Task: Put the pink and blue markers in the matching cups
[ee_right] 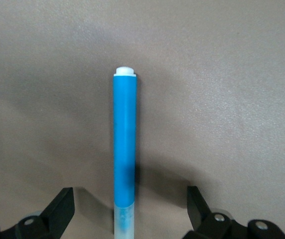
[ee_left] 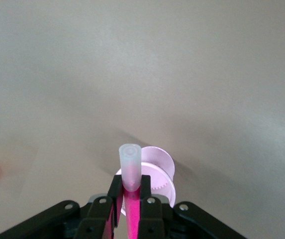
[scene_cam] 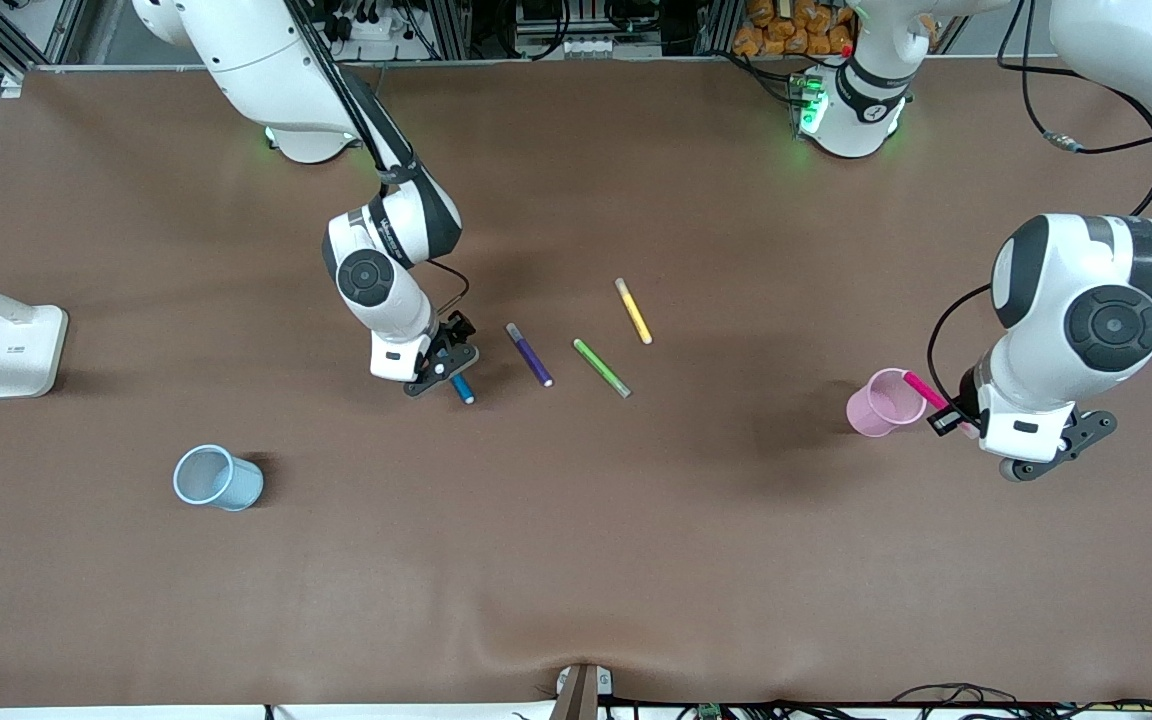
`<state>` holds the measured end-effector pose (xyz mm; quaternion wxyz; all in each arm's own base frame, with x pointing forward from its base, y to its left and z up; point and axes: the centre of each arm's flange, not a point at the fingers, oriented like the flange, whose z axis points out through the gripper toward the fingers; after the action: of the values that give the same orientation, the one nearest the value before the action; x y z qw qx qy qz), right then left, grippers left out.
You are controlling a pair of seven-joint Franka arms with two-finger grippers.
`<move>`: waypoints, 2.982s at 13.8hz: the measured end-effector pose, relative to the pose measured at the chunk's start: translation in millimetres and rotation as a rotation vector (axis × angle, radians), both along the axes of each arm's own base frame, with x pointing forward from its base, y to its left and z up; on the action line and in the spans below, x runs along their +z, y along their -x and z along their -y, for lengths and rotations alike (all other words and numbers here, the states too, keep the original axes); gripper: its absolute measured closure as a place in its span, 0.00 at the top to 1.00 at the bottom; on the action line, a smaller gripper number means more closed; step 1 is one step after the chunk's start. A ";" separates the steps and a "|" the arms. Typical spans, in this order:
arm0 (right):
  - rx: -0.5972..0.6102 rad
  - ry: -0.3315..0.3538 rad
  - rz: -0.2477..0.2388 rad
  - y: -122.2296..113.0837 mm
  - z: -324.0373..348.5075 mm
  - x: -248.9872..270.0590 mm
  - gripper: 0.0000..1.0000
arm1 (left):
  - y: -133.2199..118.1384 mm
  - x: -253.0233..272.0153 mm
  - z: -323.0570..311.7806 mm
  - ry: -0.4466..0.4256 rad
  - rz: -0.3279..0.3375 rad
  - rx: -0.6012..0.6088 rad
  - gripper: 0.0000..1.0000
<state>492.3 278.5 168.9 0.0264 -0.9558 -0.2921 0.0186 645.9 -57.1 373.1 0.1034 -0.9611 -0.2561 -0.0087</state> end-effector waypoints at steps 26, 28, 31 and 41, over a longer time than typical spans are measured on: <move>0.002 0.007 -0.038 1.4 -0.1 12.9 0.18 | 10.8 -64.1 45.2 -0.275 0.060 0.307 0.18; -0.004 0.004 -0.033 -1.0 2.0 18.0 0.18 | 12.5 -69.4 44.3 -0.282 0.046 0.310 0.18; -0.042 -0.008 -0.028 -14.2 20.3 43.9 0.18 | 13.2 -74.2 45.4 -0.285 0.039 0.308 0.18; -0.069 0.004 -0.241 -68.6 133.7 151.3 0.18 | 6.7 -61.5 42.1 -0.292 0.032 0.297 0.87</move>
<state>560.9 144.8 320.2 0.0600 -0.9562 -0.2537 0.1332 639.2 -99.2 311.5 0.2378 -0.8872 -0.3927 -0.0458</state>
